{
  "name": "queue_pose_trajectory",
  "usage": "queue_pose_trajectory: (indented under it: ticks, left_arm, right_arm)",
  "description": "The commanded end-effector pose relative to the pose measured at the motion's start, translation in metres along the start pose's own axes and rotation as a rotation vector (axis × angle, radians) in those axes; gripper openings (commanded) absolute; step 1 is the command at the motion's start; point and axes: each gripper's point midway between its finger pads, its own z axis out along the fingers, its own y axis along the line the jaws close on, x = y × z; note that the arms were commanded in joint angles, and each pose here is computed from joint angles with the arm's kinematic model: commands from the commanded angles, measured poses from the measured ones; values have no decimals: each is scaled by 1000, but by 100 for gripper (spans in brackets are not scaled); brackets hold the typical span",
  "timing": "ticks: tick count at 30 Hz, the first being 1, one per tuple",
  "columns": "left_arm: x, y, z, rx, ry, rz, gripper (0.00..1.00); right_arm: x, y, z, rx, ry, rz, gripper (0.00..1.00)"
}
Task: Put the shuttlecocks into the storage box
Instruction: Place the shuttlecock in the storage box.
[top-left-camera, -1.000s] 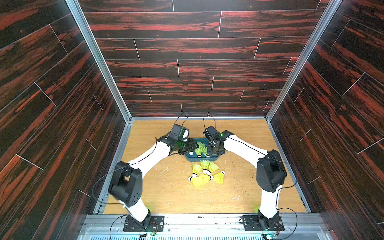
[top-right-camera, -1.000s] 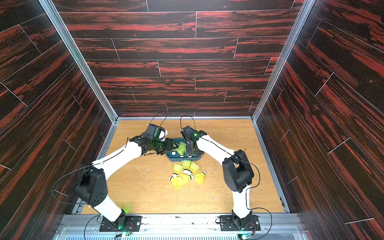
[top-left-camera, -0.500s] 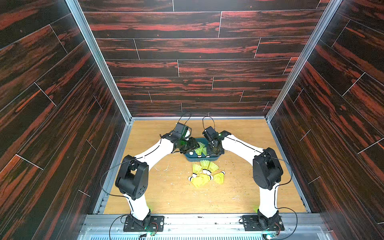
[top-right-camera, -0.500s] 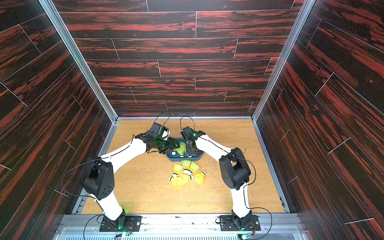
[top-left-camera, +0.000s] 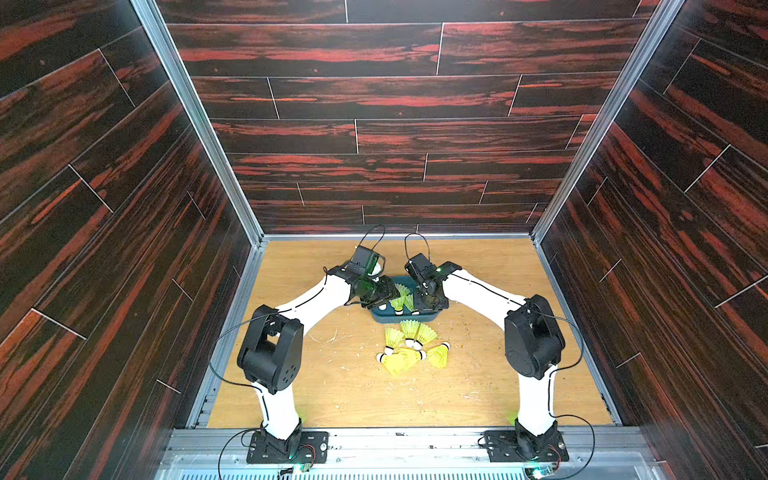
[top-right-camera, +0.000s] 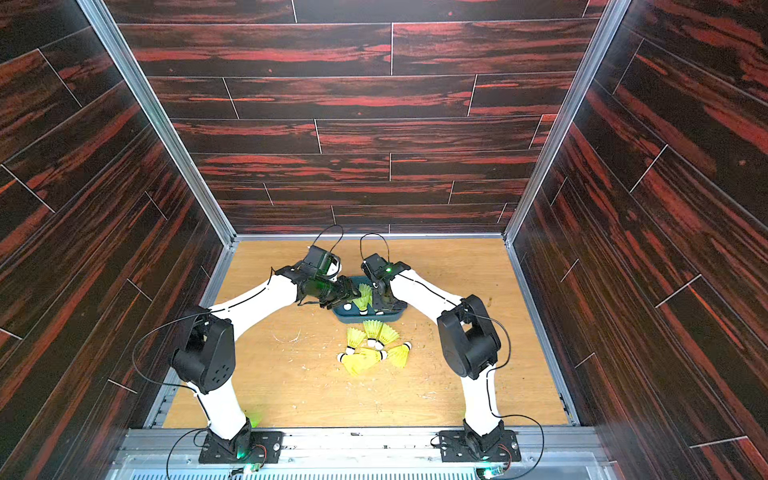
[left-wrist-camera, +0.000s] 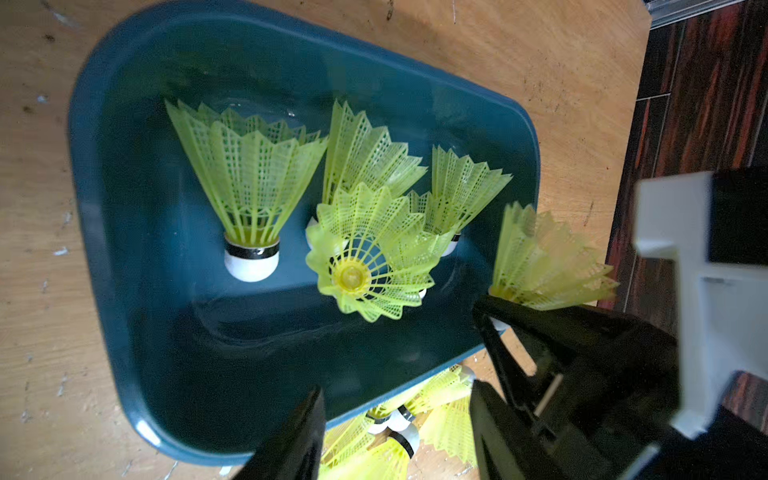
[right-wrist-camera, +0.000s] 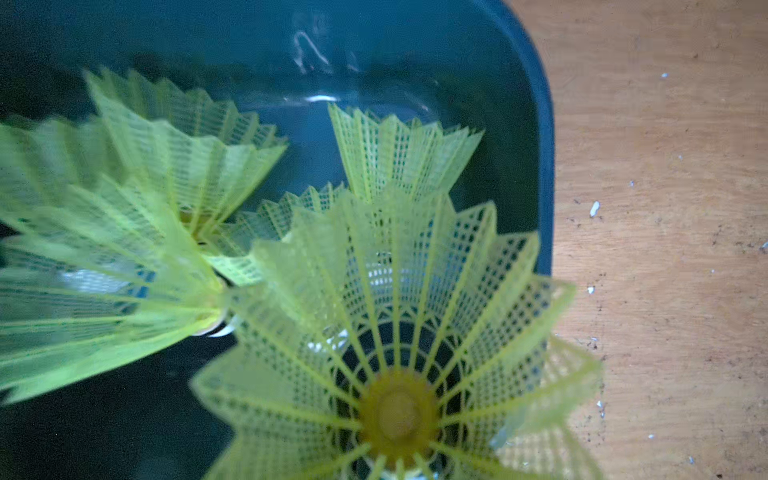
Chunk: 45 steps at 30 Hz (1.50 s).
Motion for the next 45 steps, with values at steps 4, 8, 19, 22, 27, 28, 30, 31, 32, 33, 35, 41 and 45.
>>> queue_pose_trajectory:
  ticks: [4,8,19,22,27,28,30,31,32,33,35,41,45]
  left_arm:
    - [-2,-10,-1,13,4,30,60]
    - [-1,-11,1,14,10,32,60]
    - [1,-13,3,18,23,39,60]
    - [1,-13,2,17,22,41,60]
    - [1,-14,1,16,18,43,60]
    - [1,-14,0,16,16,46,60]
    - [1,-15,-1,16,13,49,60]
    - [0,-15,-2,15,9,51,60]
    - [0,-16,-3,16,7,53,60]
    - [0,-15,-3,14,7,54,60]
    - [0,-16,-6,11,0,61,60]
    - [2,-14,-16,-7,-17,93,60]
    - [7,-9,-26,-32,-22,144,60]
  right_arm:
    - [15,-14,14,68,56,3,26]
    - [14,-16,13,79,54,5,32]
    - [13,-17,13,92,60,6,45]
    - [11,-17,8,89,52,9,45]
    - [6,-18,-2,86,33,17,47]
    - [4,-18,-5,84,28,19,47]
    - [1,-18,-11,80,17,25,49]
    - [-1,-18,-14,78,12,30,50]
    - [-2,-18,-17,75,8,30,50]
    - [-5,-17,-20,71,1,33,51]
    - [-8,-17,-27,63,-11,37,54]
    - [-20,-15,-49,36,-49,49,58]
    - [-26,-14,-67,8,-83,59,60]
